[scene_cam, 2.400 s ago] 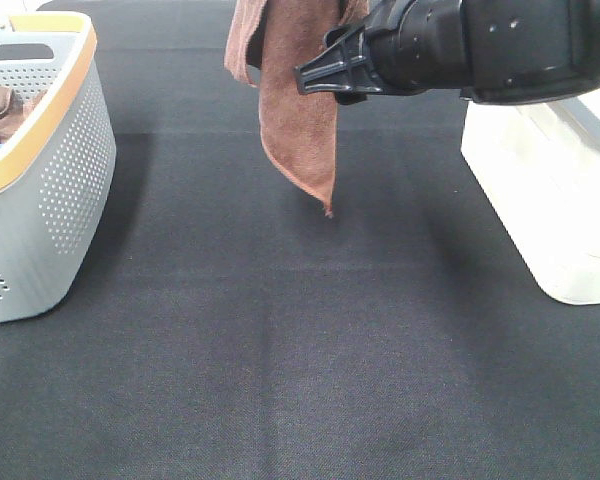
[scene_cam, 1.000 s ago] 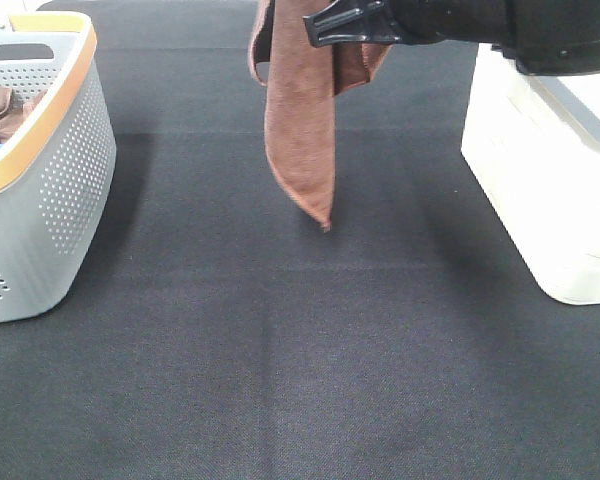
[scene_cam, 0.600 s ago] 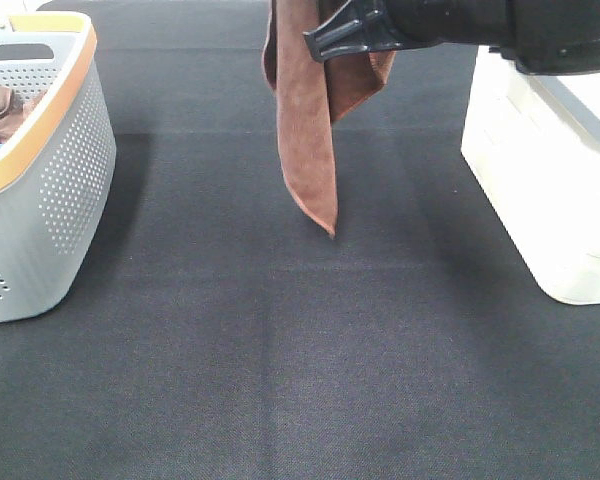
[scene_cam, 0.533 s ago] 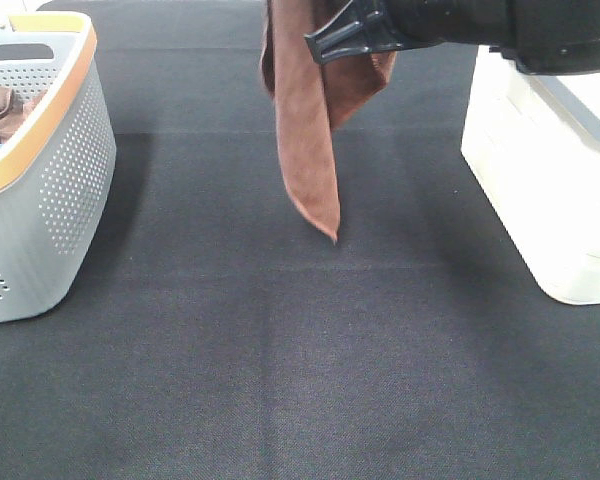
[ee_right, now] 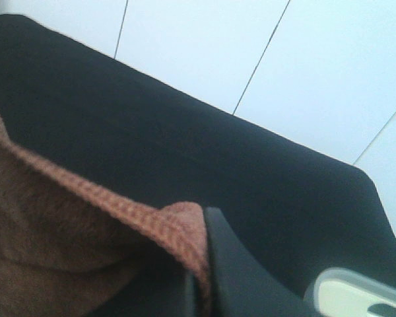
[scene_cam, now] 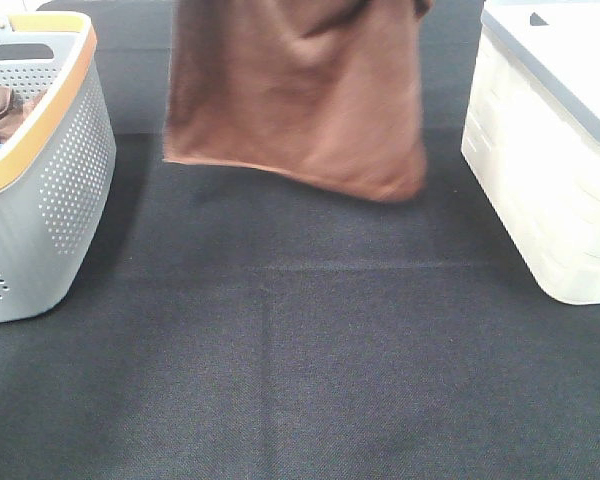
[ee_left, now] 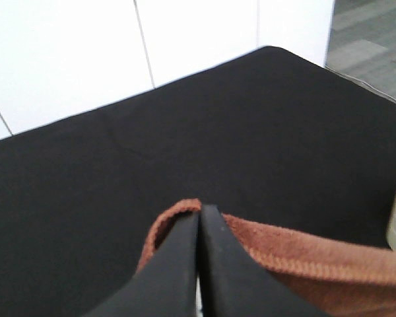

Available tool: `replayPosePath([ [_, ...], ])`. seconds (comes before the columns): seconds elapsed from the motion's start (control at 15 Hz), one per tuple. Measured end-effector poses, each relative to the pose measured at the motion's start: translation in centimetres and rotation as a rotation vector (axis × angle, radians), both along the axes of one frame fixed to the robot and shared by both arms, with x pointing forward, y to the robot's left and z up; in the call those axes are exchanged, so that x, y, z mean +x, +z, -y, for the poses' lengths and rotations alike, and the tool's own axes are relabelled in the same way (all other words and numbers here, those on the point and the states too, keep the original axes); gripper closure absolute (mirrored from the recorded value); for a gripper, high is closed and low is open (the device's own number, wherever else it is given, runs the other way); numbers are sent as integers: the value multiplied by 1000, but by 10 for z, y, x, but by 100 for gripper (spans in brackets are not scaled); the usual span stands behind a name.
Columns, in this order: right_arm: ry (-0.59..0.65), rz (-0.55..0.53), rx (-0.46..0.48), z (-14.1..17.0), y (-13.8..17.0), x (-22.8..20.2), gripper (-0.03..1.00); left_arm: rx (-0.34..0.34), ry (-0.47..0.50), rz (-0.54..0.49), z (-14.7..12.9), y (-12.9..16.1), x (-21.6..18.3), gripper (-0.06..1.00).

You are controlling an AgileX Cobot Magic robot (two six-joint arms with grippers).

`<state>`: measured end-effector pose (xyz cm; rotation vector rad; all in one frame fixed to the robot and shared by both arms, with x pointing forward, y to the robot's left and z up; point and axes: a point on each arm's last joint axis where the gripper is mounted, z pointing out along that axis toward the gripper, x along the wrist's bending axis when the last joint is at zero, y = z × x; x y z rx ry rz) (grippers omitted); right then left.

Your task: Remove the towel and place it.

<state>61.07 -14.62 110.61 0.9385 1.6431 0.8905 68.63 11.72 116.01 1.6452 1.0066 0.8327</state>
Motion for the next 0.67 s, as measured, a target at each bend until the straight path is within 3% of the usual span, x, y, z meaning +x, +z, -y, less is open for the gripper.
replayPosePath([
  [0.33, -62, 33, 15, 7, -8, 65, 97, -56, 66, 169, -4, -56, 51, 94],
  [0.47, -65, 35, 1, 4, -14, 74, 97, -68, 79, 214, -6, -65, 58, 94],
  [0.53, -77, 21, -24, 1, -30, 86, 97, -68, 92, 238, -8, -83, 69, 94],
  [0.67, -118, -40, -32, 1, -58, 92, 97, -20, 86, 102, -8, -106, 71, 94],
])
